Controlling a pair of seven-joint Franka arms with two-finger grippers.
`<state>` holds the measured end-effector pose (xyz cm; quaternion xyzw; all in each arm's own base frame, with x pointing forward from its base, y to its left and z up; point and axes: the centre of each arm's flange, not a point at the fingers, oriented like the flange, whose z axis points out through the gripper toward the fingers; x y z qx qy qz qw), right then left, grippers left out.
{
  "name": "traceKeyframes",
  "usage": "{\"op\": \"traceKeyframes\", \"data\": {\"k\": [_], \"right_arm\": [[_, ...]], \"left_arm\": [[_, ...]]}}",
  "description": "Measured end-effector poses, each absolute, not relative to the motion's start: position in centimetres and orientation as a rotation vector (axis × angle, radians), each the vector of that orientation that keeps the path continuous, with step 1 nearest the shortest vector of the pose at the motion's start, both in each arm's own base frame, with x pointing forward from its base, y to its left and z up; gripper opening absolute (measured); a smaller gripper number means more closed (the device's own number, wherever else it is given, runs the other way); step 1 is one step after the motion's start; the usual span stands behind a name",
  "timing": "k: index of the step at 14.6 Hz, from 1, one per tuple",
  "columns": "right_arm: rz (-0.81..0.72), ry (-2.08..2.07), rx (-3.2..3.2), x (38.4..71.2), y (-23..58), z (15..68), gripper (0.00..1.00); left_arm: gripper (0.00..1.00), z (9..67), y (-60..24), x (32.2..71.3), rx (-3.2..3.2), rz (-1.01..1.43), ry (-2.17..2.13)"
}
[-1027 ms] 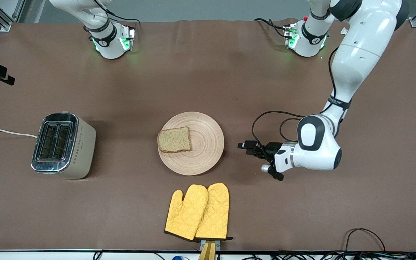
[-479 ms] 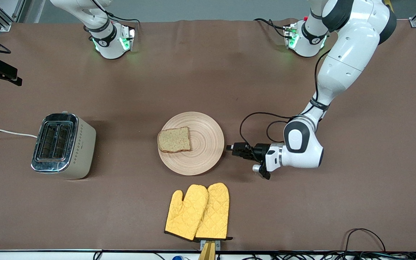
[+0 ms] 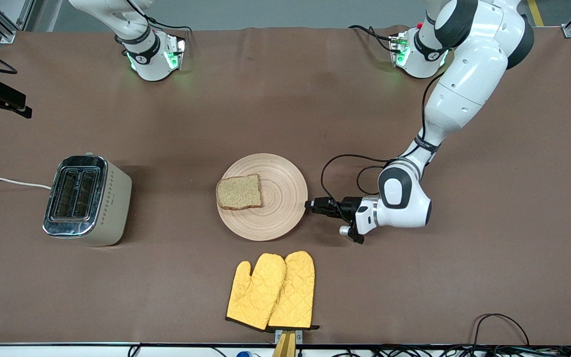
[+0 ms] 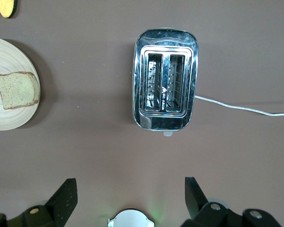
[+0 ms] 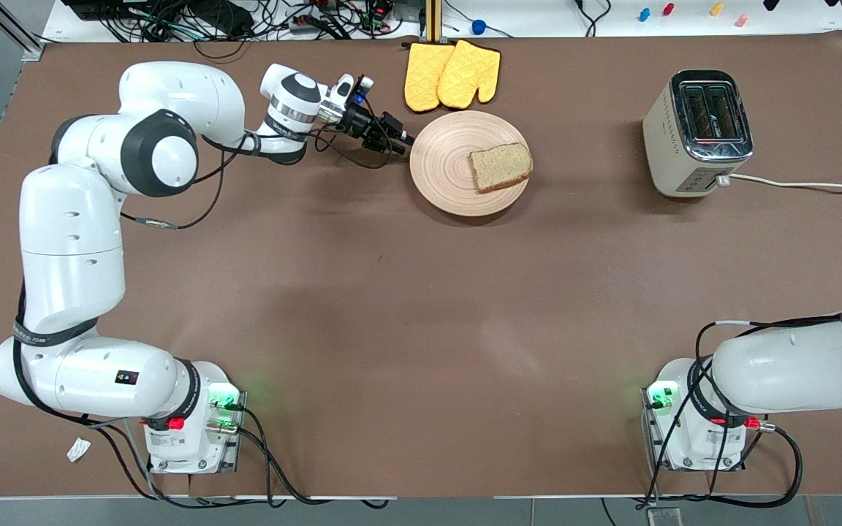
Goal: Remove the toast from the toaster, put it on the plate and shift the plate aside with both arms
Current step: 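Close the left gripper on the rim of the wooden plate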
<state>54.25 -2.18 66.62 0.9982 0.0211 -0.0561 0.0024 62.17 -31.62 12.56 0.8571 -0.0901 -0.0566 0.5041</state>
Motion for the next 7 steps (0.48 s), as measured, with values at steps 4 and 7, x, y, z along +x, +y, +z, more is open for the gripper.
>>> {"op": "traceKeyframes", "data": {"k": [4,7], "right_arm": [[-0.193,0.047,3.129,54.3,-2.8,66.1,1.0],[-0.199,0.045,3.128,54.3,-2.9,65.9,1.0]], "left_arm": [[0.48,12.3,-31.9,61.9,2.066,-0.144,-0.216],[0.45,12.4,-33.2,61.3,2.049,-0.154,-0.208]]}}
